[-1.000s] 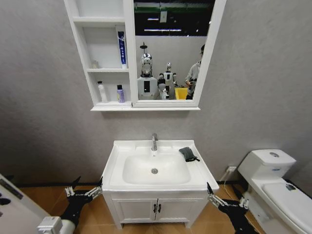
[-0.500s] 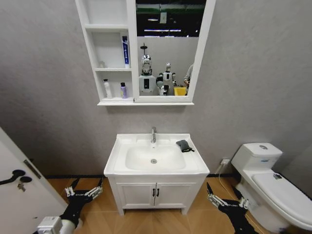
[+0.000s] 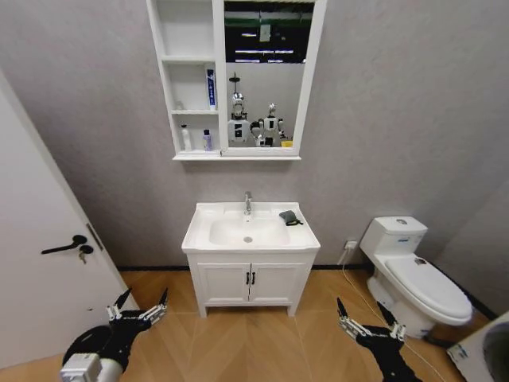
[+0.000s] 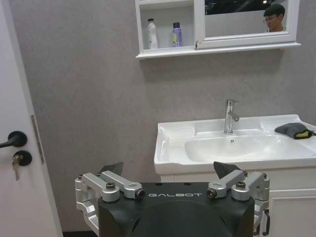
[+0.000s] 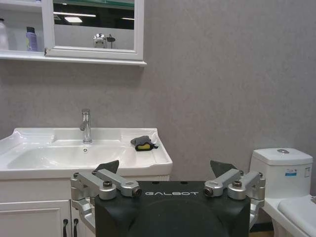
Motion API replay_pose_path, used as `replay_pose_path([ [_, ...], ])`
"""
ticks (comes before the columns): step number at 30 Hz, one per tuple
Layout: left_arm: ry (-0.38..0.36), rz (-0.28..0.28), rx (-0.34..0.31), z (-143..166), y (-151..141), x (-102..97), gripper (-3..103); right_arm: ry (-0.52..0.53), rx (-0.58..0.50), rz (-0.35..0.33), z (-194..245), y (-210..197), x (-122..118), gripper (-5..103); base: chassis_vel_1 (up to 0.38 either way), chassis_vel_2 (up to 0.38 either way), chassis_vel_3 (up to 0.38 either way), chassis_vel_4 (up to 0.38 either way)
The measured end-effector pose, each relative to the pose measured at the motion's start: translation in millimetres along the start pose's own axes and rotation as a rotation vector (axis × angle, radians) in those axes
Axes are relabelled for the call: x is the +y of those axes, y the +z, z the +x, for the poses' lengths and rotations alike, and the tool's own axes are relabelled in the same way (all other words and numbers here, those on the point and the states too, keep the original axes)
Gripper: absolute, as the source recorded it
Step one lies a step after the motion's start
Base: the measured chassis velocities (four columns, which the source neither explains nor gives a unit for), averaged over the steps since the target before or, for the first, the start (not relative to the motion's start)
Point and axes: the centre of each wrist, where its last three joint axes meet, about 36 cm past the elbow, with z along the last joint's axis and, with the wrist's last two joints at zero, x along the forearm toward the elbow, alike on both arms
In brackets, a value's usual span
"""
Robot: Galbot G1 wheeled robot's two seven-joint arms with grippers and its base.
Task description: Move facial cleanser and shampoo from washbasin to cabinet, then wipe washbasin with towel.
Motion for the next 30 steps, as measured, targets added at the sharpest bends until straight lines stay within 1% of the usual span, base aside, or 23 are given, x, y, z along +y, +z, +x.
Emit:
replay_pose_path([
  [16,0.0,0.0,0.0,0.0,0.0,0.0,100,0.0,0.0,0.0,0.0,0.0,0.0,100,0.348,-0.355,-0.351,0.349],
  [19,0.0,0.0,0.0,0.1,-0.1,0.0,100,0.0,0.0,0.0,0.0,0.0,0.0,100,0.217,-0.167,-0.271,0.261],
  [23,0.0,0.0,0.0,0.0,-0.1,0.0,100,0.0,0.0,0.0,0.0,0.0,0.0,100,0.072,-0.074,-0.097,0.101],
  [30,0.0,0.0,0.0,0.0,-0.1,0.0,100,0.0,-0.001,0.0,-0.1,0.0,0.0,100,-0.07,0.019,0.066,-0.034],
])
